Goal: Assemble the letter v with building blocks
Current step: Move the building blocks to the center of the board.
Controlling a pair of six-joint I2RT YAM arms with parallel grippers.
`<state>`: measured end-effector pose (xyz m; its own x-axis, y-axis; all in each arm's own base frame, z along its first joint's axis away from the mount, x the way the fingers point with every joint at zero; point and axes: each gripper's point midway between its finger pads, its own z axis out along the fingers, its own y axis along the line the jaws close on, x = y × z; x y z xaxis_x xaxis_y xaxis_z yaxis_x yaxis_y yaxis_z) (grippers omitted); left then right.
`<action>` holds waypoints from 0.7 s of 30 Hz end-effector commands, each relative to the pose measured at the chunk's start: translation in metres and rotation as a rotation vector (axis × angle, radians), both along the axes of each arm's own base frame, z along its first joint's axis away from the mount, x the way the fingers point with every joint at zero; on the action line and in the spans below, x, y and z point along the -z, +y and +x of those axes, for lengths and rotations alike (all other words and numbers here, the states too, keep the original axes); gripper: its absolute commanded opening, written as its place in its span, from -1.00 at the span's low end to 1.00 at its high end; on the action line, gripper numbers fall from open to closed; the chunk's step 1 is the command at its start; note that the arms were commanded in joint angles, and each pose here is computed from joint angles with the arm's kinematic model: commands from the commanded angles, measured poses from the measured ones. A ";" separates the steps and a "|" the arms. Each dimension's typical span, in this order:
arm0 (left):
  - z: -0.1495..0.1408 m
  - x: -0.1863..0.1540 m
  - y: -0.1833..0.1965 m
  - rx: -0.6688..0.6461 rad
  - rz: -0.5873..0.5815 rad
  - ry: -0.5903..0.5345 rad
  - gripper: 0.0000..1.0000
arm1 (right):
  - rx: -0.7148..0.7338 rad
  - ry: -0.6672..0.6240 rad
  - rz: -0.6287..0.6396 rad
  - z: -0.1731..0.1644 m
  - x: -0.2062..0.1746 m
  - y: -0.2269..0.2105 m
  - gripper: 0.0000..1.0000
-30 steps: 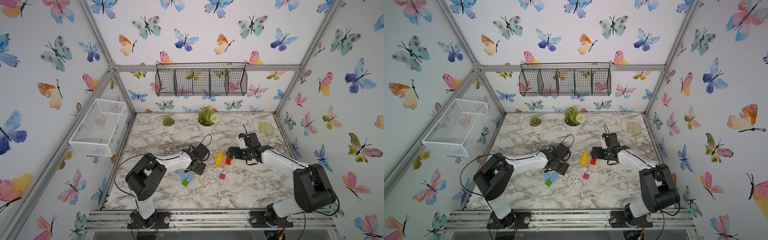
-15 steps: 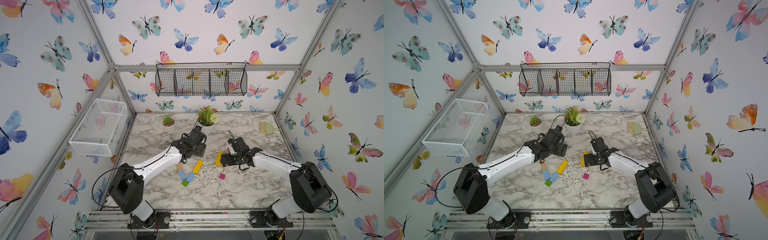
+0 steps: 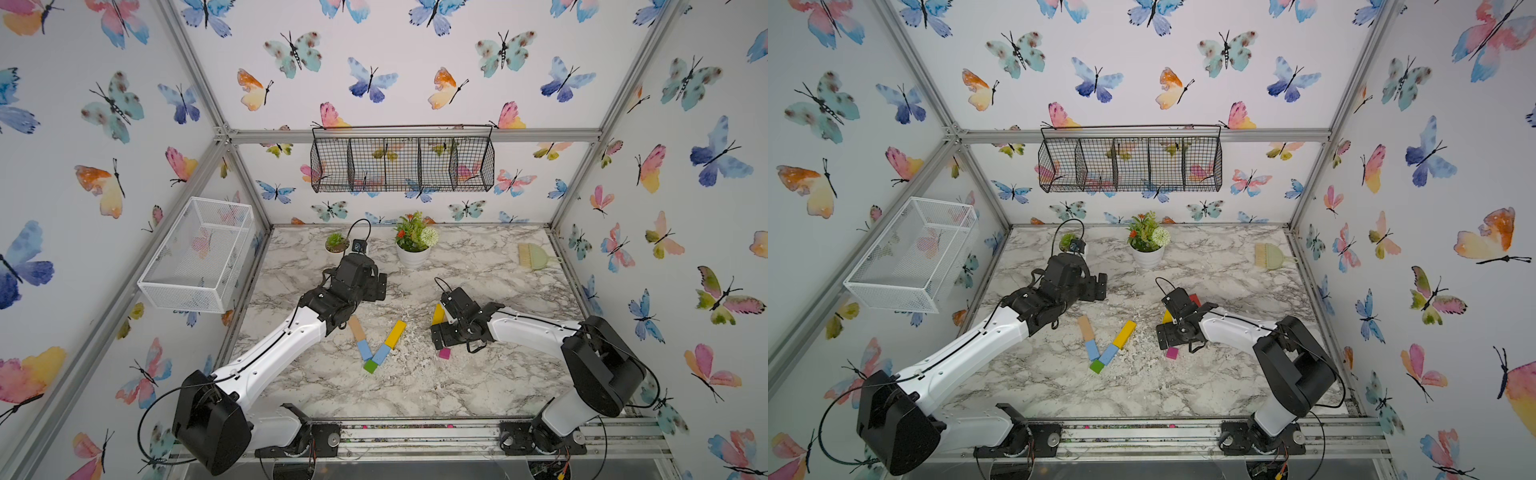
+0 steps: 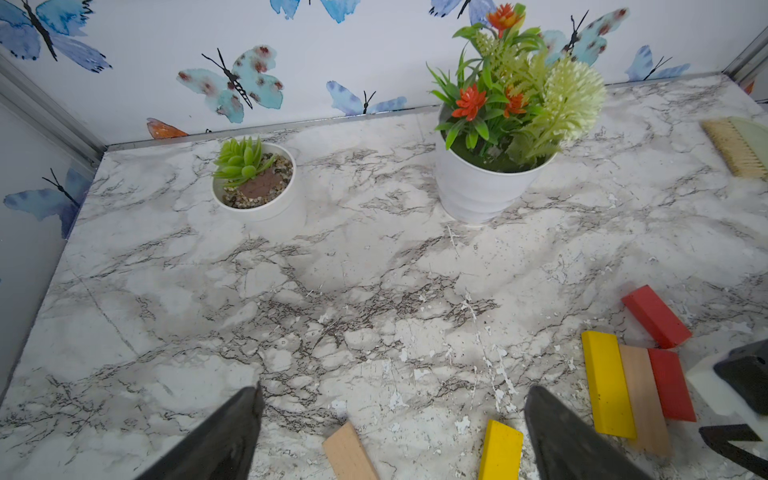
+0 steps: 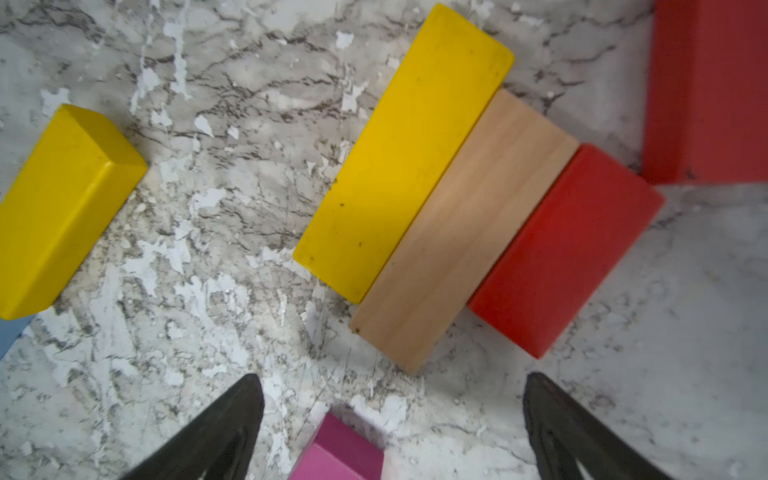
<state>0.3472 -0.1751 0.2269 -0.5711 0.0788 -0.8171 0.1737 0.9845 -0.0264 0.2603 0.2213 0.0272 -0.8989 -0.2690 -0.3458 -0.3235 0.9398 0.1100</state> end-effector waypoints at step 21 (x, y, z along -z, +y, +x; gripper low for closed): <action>0.000 -0.006 0.018 -0.026 -0.032 -0.041 0.97 | 0.135 0.035 -0.116 0.027 0.021 -0.047 0.98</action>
<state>0.3485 -0.1583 0.2255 -0.5582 0.0477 -0.8283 0.1389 0.9896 -0.0366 0.2944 0.1919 0.0183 -0.9227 -0.1759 -0.3431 -0.2070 0.9767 0.0559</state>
